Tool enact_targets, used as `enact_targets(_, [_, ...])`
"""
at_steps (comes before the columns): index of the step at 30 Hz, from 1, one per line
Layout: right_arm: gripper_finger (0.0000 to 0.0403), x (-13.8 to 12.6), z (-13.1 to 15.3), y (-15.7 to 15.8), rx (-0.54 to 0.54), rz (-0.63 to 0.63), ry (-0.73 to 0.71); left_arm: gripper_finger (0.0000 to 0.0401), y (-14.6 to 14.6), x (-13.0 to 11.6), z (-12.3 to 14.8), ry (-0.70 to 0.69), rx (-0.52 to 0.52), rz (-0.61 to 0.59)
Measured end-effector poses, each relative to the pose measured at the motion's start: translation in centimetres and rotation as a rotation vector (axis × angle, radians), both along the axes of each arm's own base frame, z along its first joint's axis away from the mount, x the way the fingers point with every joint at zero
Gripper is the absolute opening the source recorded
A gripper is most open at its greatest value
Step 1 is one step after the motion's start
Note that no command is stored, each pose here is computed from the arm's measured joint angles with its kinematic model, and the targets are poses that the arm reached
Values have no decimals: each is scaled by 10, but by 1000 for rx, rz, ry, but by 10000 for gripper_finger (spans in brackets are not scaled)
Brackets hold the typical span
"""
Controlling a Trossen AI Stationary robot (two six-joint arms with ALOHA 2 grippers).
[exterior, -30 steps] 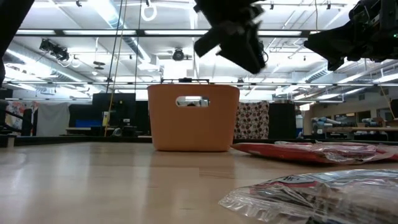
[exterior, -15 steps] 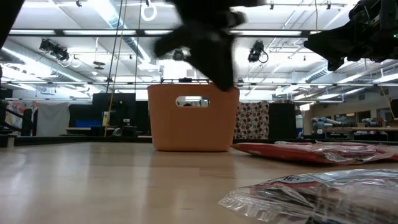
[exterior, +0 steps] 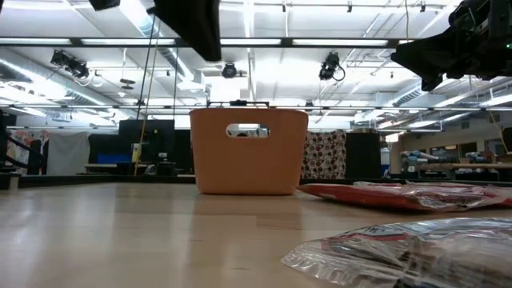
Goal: Sort popcorn bags into baskets
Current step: Put the popcorn bag into the orange bin
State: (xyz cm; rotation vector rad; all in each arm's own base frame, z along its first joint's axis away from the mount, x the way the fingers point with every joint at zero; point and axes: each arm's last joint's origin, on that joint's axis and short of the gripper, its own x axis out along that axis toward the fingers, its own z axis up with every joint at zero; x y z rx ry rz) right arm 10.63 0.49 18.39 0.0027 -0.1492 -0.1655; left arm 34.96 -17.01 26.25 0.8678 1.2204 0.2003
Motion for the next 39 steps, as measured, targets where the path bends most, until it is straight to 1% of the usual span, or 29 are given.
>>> enact_targets(2, [119,0,0,0,0,0,0,23,-1,-4,7,-22,10,0])
enact_targets(7, [119,0,0,0,0,0,0,15,-1,-12,21,-65,-15,4])
enact_targets(12, [120,0,0,0,0,0,0,13,0,-11,20,-53,-8,-6])
enact_targets(15, [120,0,0,0,0,0,0,13,7,-7,10,-48,-24,-23])
enact_targets(18, [120,0,0,0,0,0,0,13,23,-16,-7,-42,-75,-57])
enact_targets(20, [119,0,0,0,0,0,-2,13,34,-31,-9,-78,-88,-55])
enact_targets(22, [119,0,0,0,0,0,-2,13,45,-47,-9,-136,-105,-28])
enact_targets(29, [119,-1,4,0,6,-1,-45,13,76,-104,2,-438,-207,-8])
enact_targets(33, [119,-3,15,0,53,11,-161,13,93,-135,1,-585,-197,19])
enact_targets(37, [118,-7,26,0,107,68,-292,13,108,-165,-5,-678,-166,16])
enact_targets(38, [118,-7,27,-1,116,43,-304,13,111,-172,-7,-704,-163,4])
enact_targets(39, [117,-6,28,-2,125,-9,-294,13,113,-177,-9,-740,-167,-10])
